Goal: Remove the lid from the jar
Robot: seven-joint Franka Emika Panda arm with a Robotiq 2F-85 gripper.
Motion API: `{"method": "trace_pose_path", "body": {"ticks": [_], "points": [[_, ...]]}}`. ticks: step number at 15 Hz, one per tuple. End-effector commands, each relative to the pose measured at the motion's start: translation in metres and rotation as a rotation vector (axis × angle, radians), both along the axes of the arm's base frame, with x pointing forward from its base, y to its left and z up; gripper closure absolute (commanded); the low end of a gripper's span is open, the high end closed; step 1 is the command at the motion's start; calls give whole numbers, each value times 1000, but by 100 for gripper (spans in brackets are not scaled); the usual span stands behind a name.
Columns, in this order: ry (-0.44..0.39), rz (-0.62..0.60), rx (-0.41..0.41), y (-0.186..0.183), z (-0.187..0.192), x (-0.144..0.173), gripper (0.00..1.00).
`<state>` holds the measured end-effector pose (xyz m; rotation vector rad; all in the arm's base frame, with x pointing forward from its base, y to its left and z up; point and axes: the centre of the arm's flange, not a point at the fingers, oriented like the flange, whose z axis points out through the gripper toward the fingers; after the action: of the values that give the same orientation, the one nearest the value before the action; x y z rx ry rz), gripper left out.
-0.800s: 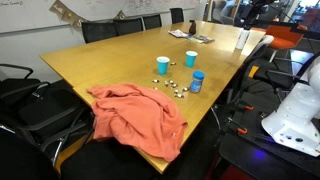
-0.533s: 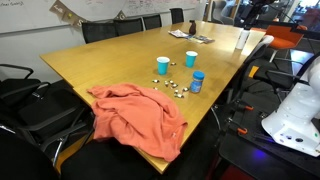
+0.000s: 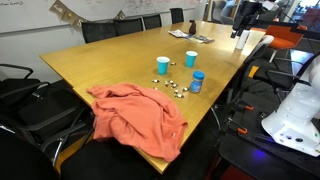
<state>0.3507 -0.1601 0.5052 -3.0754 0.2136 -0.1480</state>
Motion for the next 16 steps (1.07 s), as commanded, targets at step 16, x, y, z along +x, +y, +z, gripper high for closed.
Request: {"method": "trace_pose_path", "body": {"ticks": [16], "points": [[43, -40, -86, 98, -134, 98, 0]]}}
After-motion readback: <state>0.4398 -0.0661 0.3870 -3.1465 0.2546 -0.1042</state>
